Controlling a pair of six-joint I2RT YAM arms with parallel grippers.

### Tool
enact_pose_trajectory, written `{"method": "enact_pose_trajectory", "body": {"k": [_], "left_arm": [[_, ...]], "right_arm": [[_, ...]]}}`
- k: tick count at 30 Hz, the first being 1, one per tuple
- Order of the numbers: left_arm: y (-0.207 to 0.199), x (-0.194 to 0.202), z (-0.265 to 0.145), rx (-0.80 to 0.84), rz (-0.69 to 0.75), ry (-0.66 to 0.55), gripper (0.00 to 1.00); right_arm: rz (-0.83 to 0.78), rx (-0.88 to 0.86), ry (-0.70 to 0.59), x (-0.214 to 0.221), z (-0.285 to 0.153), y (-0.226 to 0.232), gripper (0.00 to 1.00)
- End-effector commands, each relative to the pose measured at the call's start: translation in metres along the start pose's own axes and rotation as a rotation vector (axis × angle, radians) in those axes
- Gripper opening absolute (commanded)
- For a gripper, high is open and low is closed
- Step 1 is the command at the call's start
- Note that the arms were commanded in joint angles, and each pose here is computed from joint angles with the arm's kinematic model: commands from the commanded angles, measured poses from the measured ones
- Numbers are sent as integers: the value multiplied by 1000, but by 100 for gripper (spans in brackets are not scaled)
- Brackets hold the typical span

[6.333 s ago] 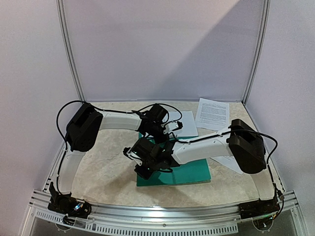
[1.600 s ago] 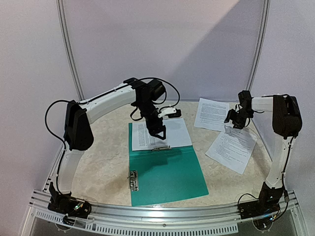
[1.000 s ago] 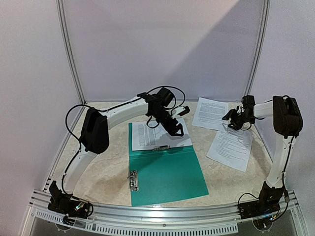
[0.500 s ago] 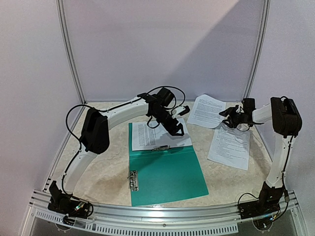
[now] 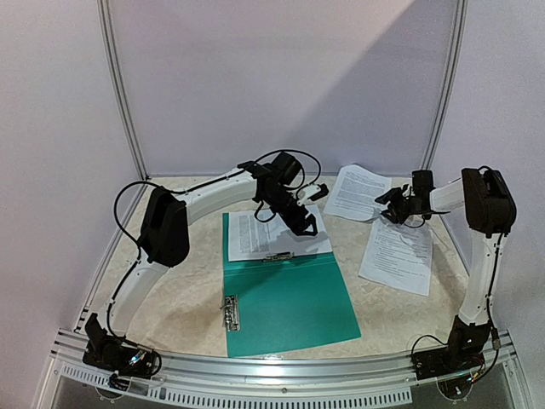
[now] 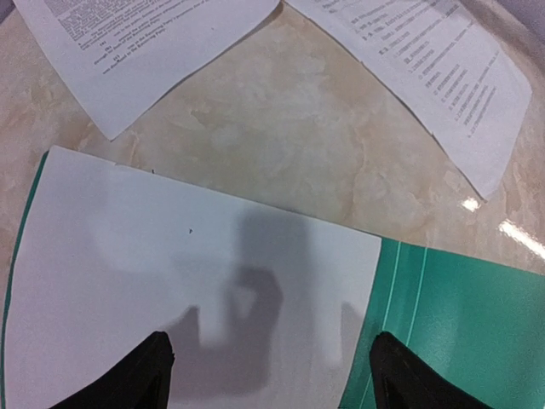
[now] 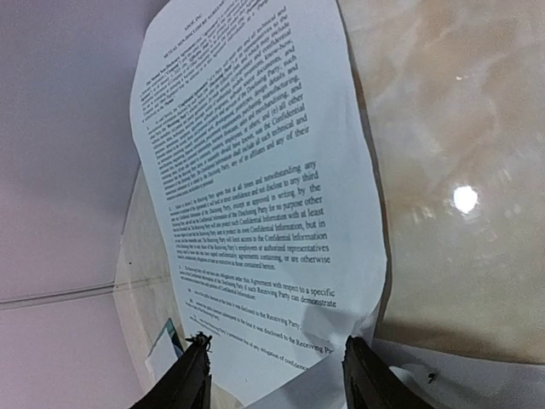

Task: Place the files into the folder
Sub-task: Pick up the file from the corner of the board.

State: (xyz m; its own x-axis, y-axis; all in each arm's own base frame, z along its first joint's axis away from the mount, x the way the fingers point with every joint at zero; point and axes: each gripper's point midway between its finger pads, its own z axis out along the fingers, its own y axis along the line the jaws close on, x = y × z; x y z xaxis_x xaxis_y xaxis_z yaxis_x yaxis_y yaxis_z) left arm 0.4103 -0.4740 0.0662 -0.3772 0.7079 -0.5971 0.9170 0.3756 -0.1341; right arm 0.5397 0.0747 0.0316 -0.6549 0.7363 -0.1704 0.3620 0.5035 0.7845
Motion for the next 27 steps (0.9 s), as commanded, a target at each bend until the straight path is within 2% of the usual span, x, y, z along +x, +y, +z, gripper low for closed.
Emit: {"method": "enact_pose_trajectory", "body": {"k": [1,5,10,12,16,22,27], "left_arm": [[-3,-6,-11,-10,29,-10,82],[-4,-7,-13,-11,33,-13,82],[-3,-10,-17,-21,37,-16,82],[-3,-9,-18,-21,38,-15,82],[-5,-12,-20,-16,41,-22,82],[-5,-15,-23,-21,43,-30,82],[-5,-13,-27,-31,58,-21,82]], "right_arm": [[-9,177,-51,6,-19,-37,53],[-21,172,-87,1,-27,-31,53],[34,106,-52,5,-15,-26,51],[54,152,-88,4,-24,-33,51],[-21,232,-195,-5,-65,-28,53],[5,199,-145,7,-59,-32,53],[7,238,-173,5,-65,-38,53]]}}
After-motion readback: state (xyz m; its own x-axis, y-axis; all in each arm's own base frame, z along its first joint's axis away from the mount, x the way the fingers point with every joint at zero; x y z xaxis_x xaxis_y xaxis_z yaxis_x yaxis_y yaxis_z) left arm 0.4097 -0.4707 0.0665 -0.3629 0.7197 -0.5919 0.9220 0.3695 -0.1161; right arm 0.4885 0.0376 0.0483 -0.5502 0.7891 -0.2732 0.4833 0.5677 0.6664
